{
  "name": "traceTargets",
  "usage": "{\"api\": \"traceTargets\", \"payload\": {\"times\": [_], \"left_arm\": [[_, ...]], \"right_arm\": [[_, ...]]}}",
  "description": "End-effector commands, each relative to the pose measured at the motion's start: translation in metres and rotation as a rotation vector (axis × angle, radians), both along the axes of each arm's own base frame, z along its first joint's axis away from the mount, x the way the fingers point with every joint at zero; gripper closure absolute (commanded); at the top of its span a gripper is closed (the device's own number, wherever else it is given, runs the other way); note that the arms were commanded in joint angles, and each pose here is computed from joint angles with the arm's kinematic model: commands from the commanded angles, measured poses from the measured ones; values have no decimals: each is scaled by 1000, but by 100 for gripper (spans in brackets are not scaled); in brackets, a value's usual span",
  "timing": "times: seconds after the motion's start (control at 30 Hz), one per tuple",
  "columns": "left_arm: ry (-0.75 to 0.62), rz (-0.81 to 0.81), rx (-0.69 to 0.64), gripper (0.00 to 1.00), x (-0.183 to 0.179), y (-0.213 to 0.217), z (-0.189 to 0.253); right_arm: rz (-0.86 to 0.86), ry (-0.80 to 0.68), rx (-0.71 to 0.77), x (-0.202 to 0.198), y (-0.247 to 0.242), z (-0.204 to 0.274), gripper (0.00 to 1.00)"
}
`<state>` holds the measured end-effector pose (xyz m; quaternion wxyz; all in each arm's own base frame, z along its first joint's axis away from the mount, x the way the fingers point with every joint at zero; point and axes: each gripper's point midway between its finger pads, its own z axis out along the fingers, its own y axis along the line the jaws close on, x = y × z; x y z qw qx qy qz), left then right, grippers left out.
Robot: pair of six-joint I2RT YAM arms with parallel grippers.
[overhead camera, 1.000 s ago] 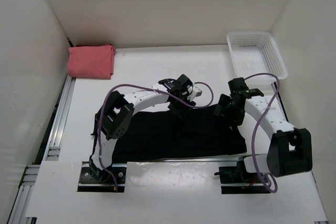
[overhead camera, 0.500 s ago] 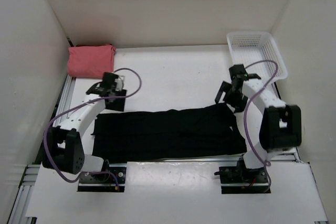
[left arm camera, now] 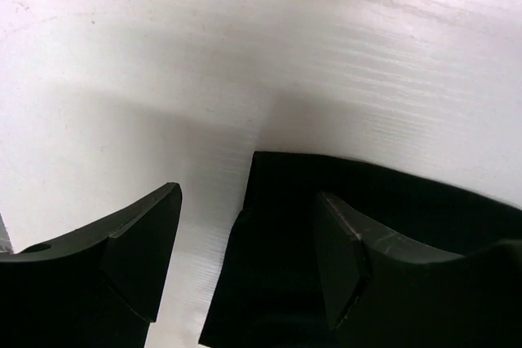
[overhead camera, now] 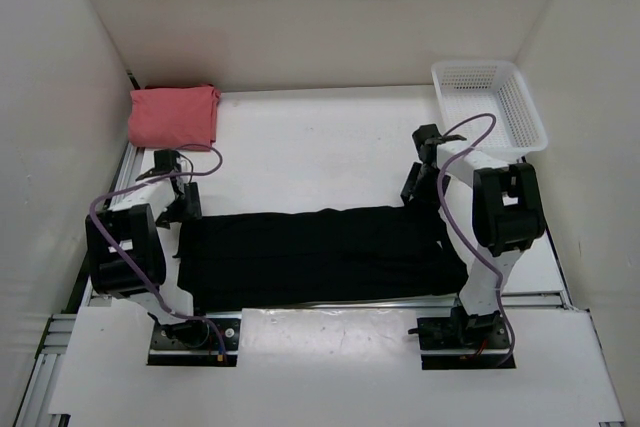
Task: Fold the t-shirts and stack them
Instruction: Rotate the tshirt 90 degrees
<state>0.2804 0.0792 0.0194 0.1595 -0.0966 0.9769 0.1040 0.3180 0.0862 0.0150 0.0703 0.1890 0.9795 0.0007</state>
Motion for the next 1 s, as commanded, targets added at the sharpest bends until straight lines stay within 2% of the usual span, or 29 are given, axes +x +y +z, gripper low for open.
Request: {"api": "traceTargets", "payload": {"times": [0.0, 0.03, 0.07, 0.17, 0.3, 0.33, 0.4, 0.43, 0.47, 0.5, 0.57, 0.6, 0.63, 0.67, 0.7, 0.73, 0.77, 0.8, 0.87, 0.93, 0.97], "left_arm": [[-30, 7, -5, 25, -4, 1, 0], [-32, 7, -5, 25, -6, 0, 1], [-32, 19, -4, 25, -7, 4, 1], [-30, 68, -4, 25, -17, 16, 0], [-61, 149, -4, 25, -25, 36, 7], [-56, 154, 8, 25, -29, 37, 7], [-63, 159, 22, 25, -29, 40, 9], [-60, 174, 30, 25, -31, 44, 10], [-71, 174, 33, 25, -28, 45, 13], [-58, 179, 41, 25, -31, 46, 13], [-71, 188, 45, 24, -25, 51, 17], [-60, 188, 43, 24, -28, 50, 16], [-62, 188, 43, 24, -27, 51, 19], [-50, 188, 40, 24, -25, 51, 16], [-29, 188, 35, 24, -28, 50, 13], [-19, 188, 32, 24, -28, 50, 12], [-10, 187, 30, 24, -29, 50, 10], [2, 187, 27, 24, -30, 50, 7], [-4, 182, 13, 24, -27, 48, 9], [-11, 176, -4, 24, -23, 46, 9], [-14, 171, -17, 24, -22, 43, 9]], "right_arm": [[-21, 26, -4, 3, 5, -18, 45], [-21, 11, 0, 12, 7, -13, 53], [-10, 27, -15, 16, 5, -18, 70], [54, -6, -30, 45, 25, -8, 90], [96, -108, -26, 103, 59, 9, 92], [95, -158, -12, 134, 69, 15, 93], [93, -211, 3, 165, 79, 24, 93], [84, -207, 1, 182, 80, 3, 93], [80, -349, 41, 223, 93, 38, 93], [56, -408, 98, 244, 102, 42, 91], [95, -486, 311, 268, 144, 40, 85], [80, -673, 439, 305, 166, 70, 70], [97, -747, 489, 316, 181, 81, 58], [142, -943, 560, 341, 201, 138, 43], [198, -996, 570, 344, 222, 140, 27], [228, -1063, 581, 346, 230, 163, 0], [245, -1098, 578, 346, 229, 177, 0], [251, -1103, 514, 336, 222, 194, 0], [185, -1053, 360, 320, 189, 193, 0], [68, -890, 165, 269, 136, 171, 0], [-34, -825, 44, 242, 89, 162, 0]]}}
